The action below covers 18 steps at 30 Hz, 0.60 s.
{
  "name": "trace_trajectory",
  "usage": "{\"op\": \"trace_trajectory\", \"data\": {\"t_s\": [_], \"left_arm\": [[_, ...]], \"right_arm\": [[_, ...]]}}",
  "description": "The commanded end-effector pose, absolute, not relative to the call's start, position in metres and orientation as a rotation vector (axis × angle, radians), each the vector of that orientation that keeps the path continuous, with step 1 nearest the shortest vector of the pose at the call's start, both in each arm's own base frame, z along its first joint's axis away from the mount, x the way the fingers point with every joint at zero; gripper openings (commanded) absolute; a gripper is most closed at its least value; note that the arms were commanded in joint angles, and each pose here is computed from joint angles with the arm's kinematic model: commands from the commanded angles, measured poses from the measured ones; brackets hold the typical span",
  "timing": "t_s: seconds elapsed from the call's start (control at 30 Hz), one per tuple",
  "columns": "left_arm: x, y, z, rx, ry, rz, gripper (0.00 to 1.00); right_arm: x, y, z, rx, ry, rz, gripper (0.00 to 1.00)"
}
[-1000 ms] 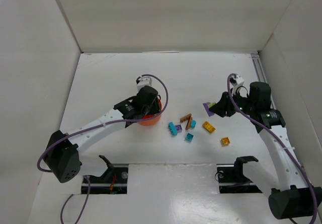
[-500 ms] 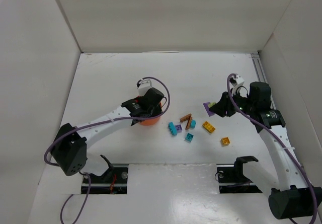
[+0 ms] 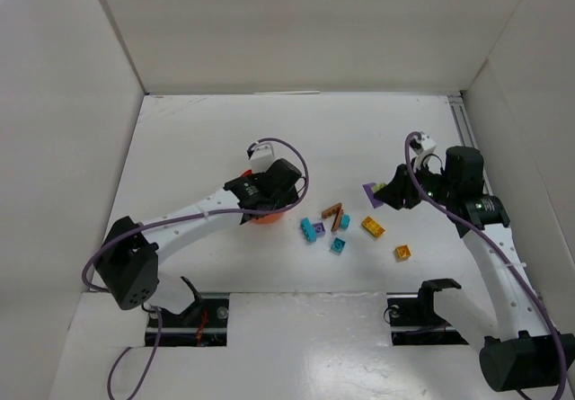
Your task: Sort the legos into containers by color
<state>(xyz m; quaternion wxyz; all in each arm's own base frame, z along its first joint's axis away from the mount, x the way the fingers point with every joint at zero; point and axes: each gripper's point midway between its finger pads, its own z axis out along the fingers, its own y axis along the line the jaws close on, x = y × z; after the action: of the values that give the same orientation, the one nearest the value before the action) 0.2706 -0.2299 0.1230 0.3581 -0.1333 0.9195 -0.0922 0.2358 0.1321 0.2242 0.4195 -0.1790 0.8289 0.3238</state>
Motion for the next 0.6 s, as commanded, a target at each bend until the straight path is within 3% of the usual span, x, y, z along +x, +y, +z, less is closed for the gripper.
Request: {"op": "trace_trajectory", "data": {"t_s": [0.0, 0.27, 0.37, 0.43, 0.57], "left_arm": [[0.272, -0.24, 0.154, -0.327, 2.299, -0.268, 0.63], [0.245, -0.249, 0.221, -0.194, 2.174, -0.445, 0.69], [0.221, -0.29, 0.24, 0.132, 2.069, -0.725, 0.78], [0.183, -0.326, 0.287, 0.508, 1.799, -1.047, 0.87], [0.133, -0.347, 0.316, 0.828, 1.513, -1.294, 0.95]], "right_arm": [[0.236, 0.131, 0.231, -0.477, 2.045, 0.797, 0.05], [0.228, 0.139, 0.241, -0.557, 1.99, 0.845, 0.04], [0.218, 0.156, 0.254, -0.677, 1.879, 0.97, 0.04], [0.2, 0.169, 0.261, -0.791, 1.779, 1.107, 0.04], [0.184, 0.178, 0.268, -0.929, 1.654, 1.208, 0.02]]}}
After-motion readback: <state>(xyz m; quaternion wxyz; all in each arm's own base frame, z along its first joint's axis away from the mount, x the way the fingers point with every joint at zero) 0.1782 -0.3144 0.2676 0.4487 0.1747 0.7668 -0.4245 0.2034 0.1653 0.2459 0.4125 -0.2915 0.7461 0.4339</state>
